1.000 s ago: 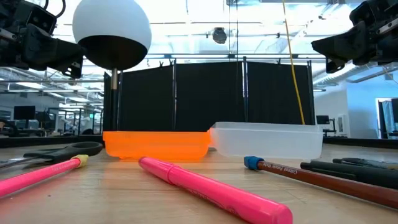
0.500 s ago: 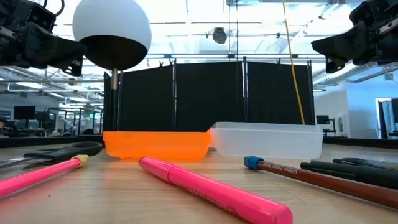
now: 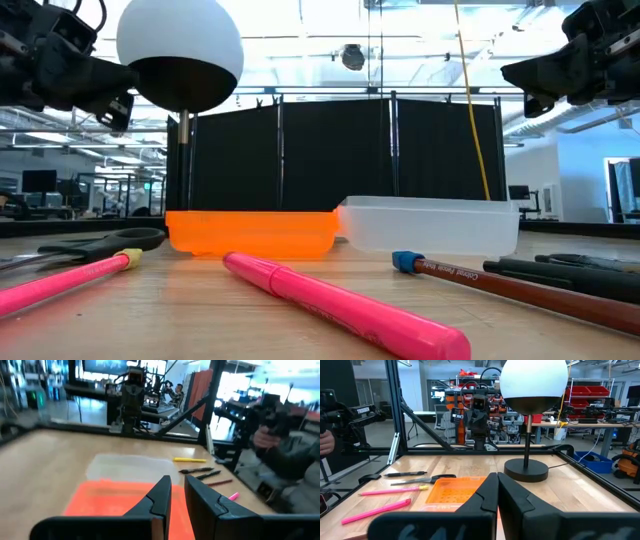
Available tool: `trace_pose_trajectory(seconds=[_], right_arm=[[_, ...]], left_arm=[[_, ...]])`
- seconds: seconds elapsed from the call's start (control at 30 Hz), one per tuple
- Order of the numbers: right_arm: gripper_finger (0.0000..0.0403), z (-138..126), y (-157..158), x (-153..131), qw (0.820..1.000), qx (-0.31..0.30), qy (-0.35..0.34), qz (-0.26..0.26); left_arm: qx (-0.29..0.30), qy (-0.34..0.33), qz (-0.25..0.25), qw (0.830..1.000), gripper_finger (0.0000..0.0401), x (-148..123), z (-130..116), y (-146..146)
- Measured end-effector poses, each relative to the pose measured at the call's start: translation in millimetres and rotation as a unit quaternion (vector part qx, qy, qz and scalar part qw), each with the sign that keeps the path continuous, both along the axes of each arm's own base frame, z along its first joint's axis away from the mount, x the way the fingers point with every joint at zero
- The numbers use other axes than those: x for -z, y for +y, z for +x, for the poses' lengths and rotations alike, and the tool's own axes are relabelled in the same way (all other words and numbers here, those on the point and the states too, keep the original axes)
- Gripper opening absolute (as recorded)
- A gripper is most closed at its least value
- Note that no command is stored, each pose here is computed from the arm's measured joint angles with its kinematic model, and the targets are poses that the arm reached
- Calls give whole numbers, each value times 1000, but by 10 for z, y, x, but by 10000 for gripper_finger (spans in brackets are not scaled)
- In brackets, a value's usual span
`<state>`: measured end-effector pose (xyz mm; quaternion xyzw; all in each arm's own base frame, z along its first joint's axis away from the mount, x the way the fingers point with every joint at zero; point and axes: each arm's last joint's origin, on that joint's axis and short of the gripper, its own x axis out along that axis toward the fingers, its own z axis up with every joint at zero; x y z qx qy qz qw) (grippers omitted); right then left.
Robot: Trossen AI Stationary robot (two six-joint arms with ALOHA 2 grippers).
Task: Pick & place school supplies into a supply box
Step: Put the black scissors into the transparent bin
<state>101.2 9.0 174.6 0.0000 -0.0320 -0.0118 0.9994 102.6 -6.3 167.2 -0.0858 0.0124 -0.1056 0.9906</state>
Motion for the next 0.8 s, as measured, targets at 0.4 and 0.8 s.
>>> trace_pose_trajectory(seconds=[0.4, 0.8], right_arm=[[0, 0, 0, -1, 1000, 0, 0, -3], [0, -2, -2, -26, 997, 8, -10, -74]], left_arm=[[-19, 31, -110, 993, 63, -36, 14, -4], [-63, 149, -254, 954, 62, -752, 344, -342]])
